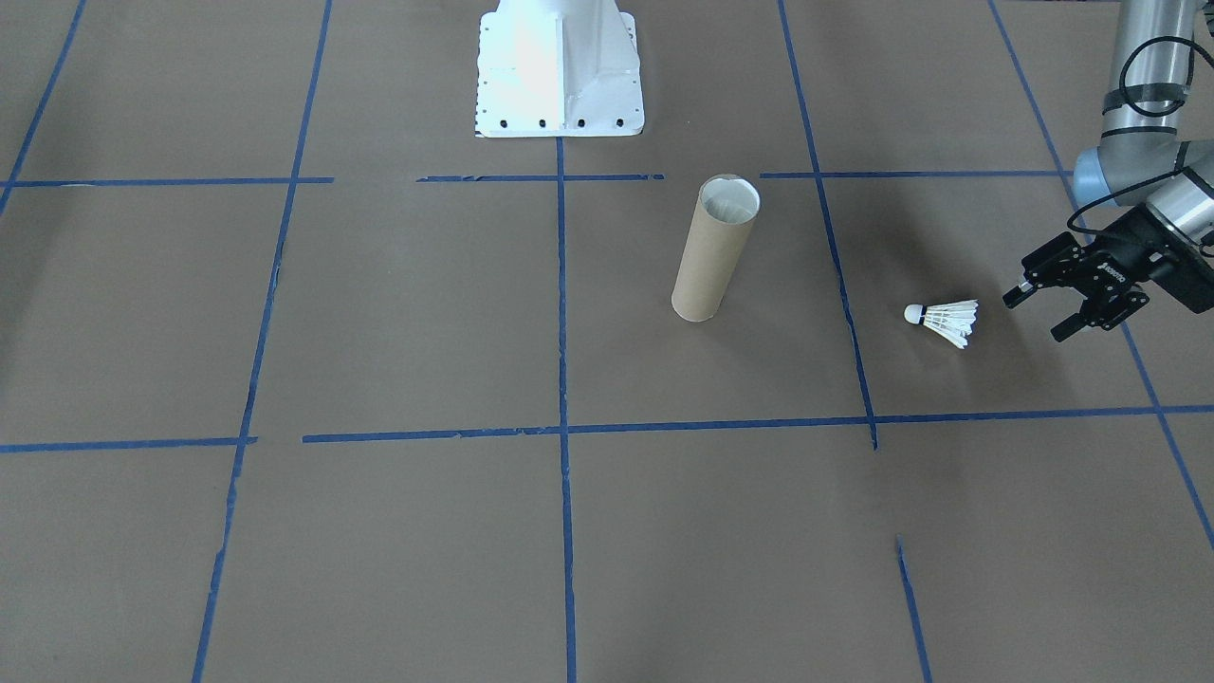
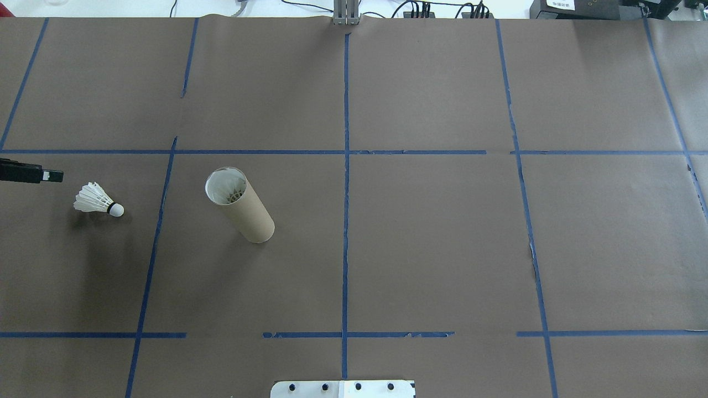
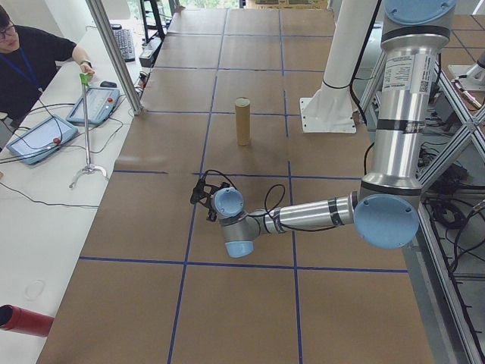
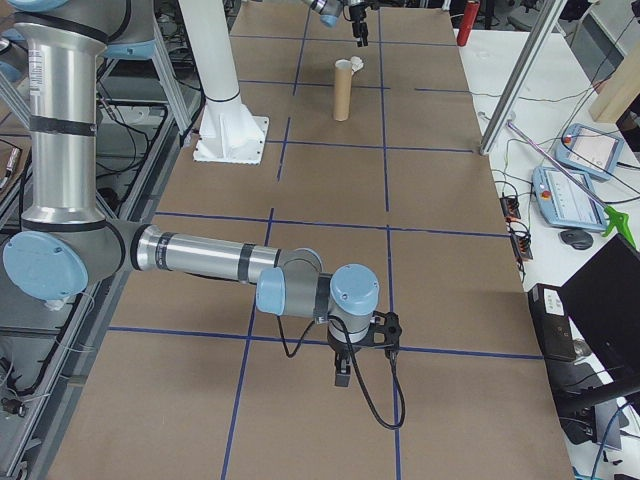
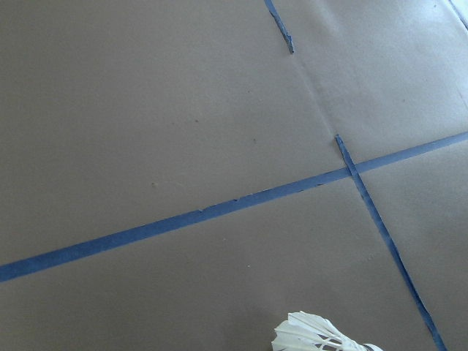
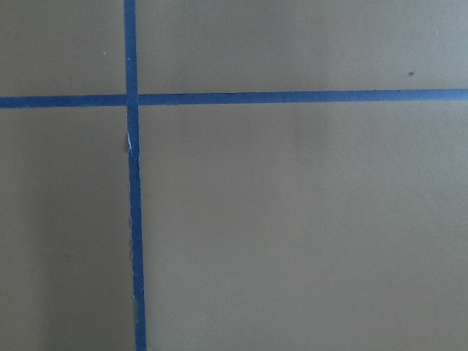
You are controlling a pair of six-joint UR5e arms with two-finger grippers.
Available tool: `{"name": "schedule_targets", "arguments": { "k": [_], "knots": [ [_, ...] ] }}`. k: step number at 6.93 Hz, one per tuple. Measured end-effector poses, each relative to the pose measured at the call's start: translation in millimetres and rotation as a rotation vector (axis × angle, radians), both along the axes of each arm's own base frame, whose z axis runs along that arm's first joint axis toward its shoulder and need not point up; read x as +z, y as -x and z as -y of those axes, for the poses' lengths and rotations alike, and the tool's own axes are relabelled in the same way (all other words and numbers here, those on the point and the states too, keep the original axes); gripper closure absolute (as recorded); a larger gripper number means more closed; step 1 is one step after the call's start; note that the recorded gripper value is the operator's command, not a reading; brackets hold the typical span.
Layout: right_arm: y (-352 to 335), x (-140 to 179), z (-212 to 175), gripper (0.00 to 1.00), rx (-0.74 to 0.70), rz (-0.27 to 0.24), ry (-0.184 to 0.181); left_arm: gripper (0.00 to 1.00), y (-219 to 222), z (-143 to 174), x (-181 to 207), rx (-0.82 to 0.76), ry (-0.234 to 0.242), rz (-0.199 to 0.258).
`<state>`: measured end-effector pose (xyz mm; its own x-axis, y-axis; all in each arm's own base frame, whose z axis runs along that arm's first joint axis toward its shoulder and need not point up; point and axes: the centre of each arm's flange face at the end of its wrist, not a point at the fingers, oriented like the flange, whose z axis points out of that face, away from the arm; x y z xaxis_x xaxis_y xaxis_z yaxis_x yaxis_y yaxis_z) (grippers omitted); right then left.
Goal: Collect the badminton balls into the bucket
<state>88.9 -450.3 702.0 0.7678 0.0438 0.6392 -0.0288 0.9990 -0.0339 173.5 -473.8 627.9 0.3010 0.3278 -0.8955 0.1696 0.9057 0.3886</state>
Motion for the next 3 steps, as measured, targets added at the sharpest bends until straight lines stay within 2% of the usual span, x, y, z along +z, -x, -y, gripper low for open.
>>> {"name": "schedule_targets", "arguments": {
  "k": [2,3],
  "knots": [
    [0.0,0.3,-0.3,0.0,0.0,0.0,0.001,0.01,-35.4,5.7,-17.9,0.023,0.079,-0.047],
    [0.0,0.1,-0.2,0.0,0.0,0.0,0.0,0.12,-49.4,4.9,-23.1,0.04,0.102,-0.059]
  ]
}}
